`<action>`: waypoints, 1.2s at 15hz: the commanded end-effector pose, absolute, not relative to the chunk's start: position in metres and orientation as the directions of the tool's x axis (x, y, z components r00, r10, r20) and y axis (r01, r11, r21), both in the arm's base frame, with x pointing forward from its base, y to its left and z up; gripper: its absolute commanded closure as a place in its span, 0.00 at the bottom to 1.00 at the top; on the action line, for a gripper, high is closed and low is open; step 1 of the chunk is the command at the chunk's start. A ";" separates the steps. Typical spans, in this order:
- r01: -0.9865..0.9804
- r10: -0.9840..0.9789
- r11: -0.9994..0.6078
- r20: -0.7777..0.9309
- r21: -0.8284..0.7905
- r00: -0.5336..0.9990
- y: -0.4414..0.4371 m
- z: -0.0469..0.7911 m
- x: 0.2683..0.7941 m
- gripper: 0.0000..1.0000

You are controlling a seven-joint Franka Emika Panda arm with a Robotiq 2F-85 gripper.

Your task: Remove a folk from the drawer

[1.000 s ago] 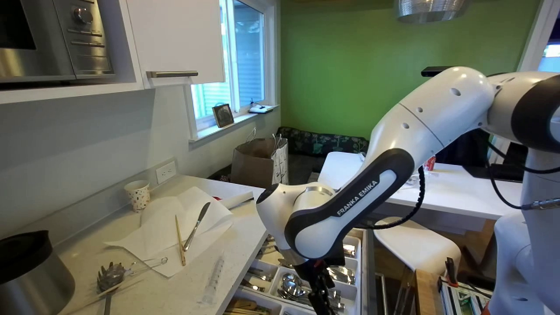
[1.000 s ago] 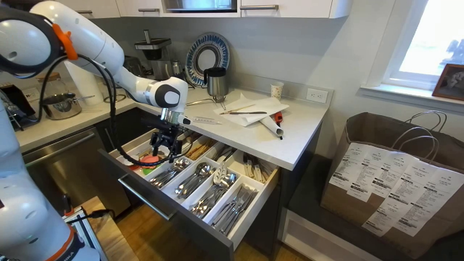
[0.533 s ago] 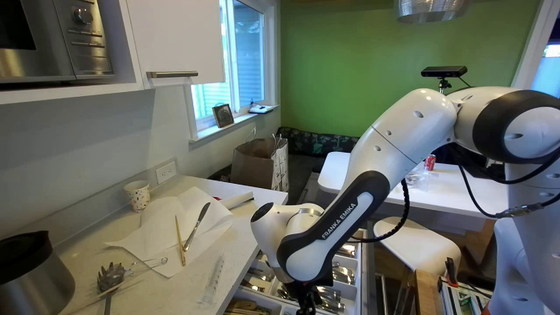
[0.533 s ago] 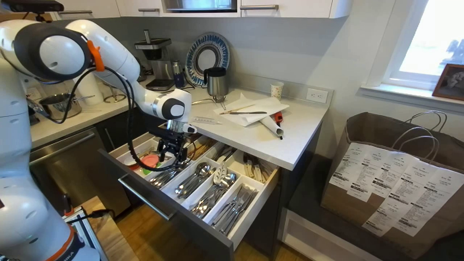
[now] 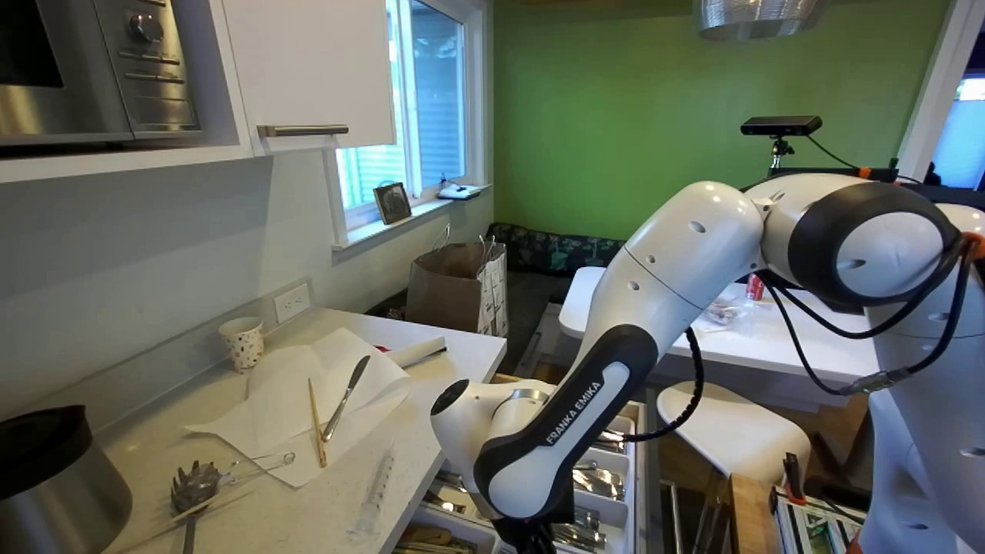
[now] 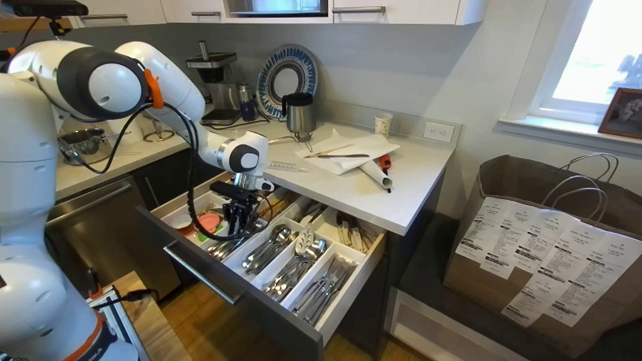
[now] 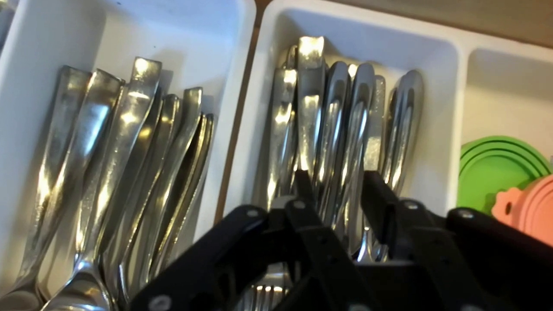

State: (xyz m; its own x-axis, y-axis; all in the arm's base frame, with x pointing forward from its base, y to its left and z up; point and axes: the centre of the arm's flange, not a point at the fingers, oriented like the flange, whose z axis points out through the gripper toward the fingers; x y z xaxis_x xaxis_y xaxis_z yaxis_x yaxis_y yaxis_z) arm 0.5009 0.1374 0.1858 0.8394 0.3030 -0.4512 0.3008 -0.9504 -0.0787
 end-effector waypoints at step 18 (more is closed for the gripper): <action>0.270 0.272 -0.960 -0.456 -0.070 0.848 0.140 0.169 0.511 0.66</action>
